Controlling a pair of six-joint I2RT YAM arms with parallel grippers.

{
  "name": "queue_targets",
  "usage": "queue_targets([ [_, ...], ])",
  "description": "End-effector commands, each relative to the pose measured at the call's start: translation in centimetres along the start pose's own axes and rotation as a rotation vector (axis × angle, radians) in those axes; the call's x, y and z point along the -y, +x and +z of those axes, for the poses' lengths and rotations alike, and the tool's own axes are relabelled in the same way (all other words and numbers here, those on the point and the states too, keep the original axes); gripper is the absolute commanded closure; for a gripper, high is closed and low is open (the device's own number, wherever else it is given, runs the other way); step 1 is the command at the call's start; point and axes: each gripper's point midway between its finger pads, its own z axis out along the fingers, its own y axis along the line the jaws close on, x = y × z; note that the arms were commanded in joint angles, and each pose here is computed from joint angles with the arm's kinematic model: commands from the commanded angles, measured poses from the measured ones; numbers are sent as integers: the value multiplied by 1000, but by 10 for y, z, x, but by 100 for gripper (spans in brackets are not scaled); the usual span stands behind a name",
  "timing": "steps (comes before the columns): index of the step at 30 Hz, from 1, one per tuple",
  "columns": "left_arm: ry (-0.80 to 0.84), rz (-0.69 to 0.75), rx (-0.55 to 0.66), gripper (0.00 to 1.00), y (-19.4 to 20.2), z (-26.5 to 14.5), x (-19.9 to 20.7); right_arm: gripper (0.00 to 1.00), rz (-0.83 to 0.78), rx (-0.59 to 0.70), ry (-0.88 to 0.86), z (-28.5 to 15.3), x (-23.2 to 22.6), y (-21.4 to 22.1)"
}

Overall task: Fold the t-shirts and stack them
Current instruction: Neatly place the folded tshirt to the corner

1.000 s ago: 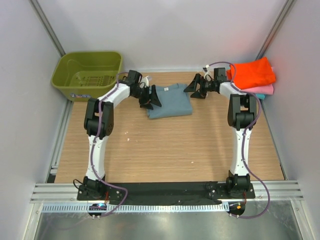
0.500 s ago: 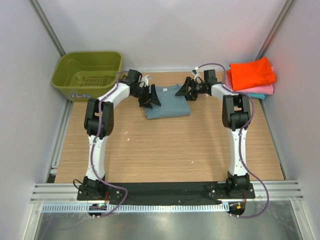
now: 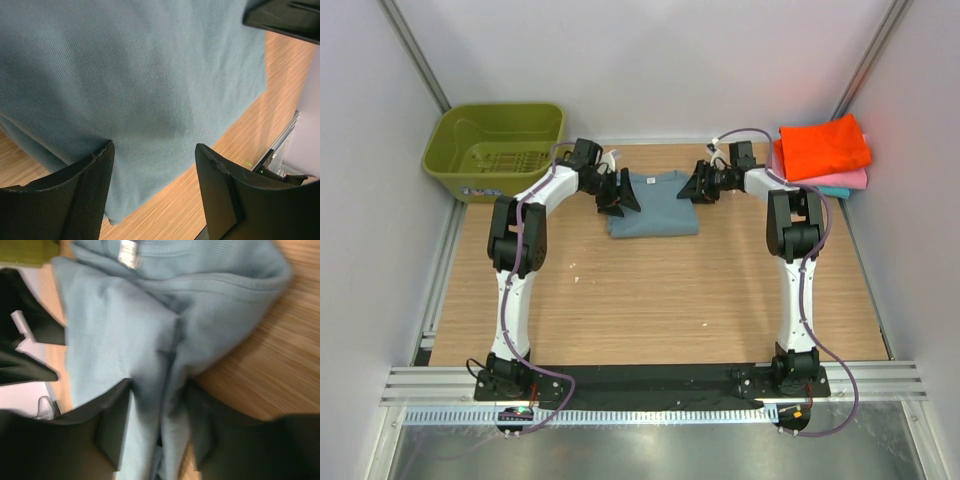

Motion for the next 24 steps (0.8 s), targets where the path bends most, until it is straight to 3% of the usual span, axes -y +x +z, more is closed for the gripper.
queue_targets([
  [1, 20, 41, 47, 33, -18, -4, 8, 51, 17, -101, 190, 1, 41, 38],
  [6, 11, 54, 48, 33, -16, -5, 10, 69, -11, -116, 185, 4, 33, 40],
  [11, 20, 77, 53, 33, -17, -6, 20, 78, -66, -101, 168, 1, 21, 32],
  [15, 32, 103, 72, 34, -22, -15, 32, 98, -175, -54, 204, -15, 7, 6],
  [20, 26, 215, 150, 34, -45, -46, 58, 98, -416, 26, 350, -71, -31, -43],
  [24, -73, 329, 225, 33, -65, -74, 63, 98, -568, 66, 489, -116, -47, -59],
])
